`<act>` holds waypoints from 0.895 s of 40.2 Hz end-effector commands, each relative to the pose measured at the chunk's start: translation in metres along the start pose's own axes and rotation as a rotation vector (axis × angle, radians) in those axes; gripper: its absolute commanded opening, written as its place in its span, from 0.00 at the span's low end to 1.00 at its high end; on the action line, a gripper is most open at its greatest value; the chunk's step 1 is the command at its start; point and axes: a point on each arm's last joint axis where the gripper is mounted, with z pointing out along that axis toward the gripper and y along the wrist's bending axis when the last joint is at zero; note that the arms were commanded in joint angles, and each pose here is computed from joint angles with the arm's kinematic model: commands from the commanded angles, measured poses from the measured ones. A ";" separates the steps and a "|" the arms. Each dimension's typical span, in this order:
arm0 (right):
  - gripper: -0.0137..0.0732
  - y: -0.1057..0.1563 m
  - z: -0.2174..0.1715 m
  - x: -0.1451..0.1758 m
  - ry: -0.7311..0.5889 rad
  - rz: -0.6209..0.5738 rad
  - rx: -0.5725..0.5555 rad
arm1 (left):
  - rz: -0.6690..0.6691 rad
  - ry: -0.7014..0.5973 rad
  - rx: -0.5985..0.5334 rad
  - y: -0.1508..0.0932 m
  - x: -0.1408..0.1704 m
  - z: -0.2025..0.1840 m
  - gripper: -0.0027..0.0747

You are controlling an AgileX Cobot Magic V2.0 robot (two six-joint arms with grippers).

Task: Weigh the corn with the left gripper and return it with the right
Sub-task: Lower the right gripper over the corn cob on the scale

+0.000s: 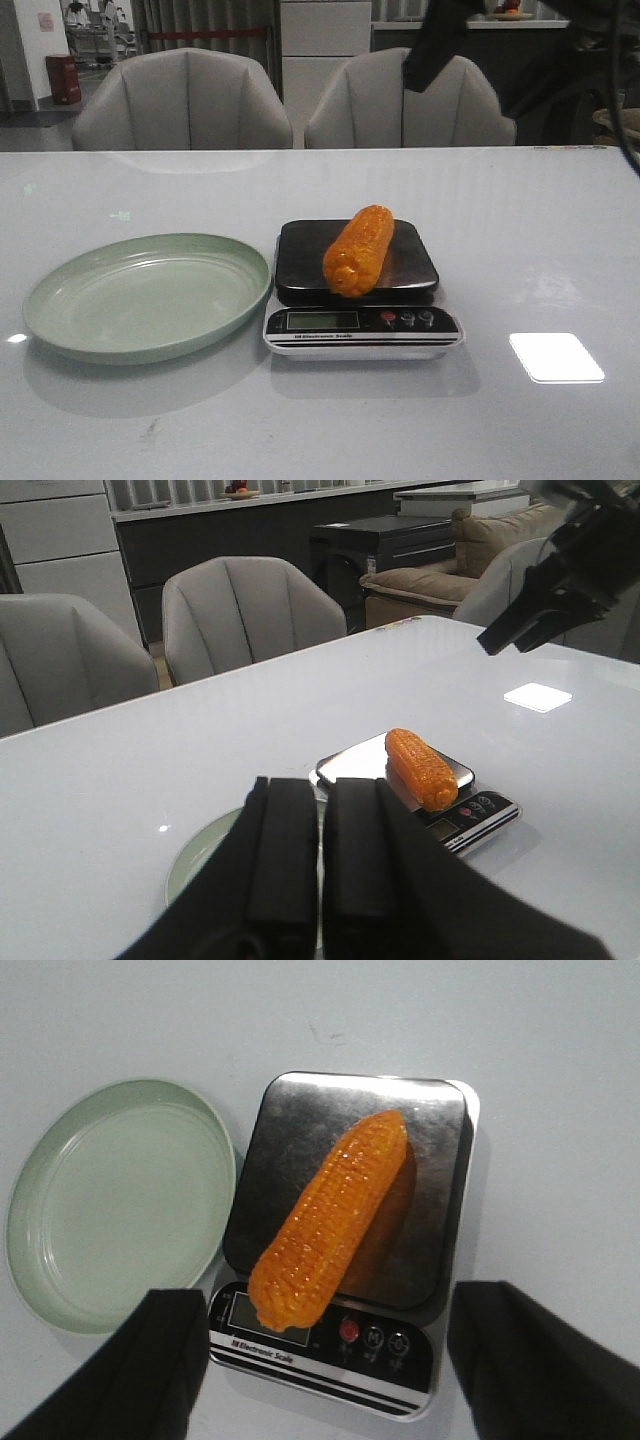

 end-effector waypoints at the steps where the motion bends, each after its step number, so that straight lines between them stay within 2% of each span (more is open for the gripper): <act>1: 0.85 0.019 0.003 -0.021 -0.038 0.004 -0.041 | -0.002 -0.095 -0.005 0.001 -0.014 -0.001 0.21; 9: 0.85 0.043 0.037 -0.031 0.051 0.031 -0.009 | -0.002 -0.095 -0.005 0.001 -0.014 -0.001 0.21; 18: 0.85 0.061 0.071 -0.033 0.154 0.070 0.172 | -0.002 -0.093 -0.004 0.001 -0.014 -0.001 0.21; 25: 0.85 0.062 0.096 -0.025 0.235 0.157 0.258 | -0.002 -0.093 -0.004 0.001 -0.014 -0.001 0.21; 32: 0.84 0.055 0.116 -0.012 0.315 0.192 0.332 | -0.002 -0.093 -0.004 0.001 -0.014 -0.001 0.21; 36: 0.76 0.054 0.125 -0.007 0.339 0.202 0.337 | -0.002 -0.093 -0.004 0.001 -0.014 -0.001 0.21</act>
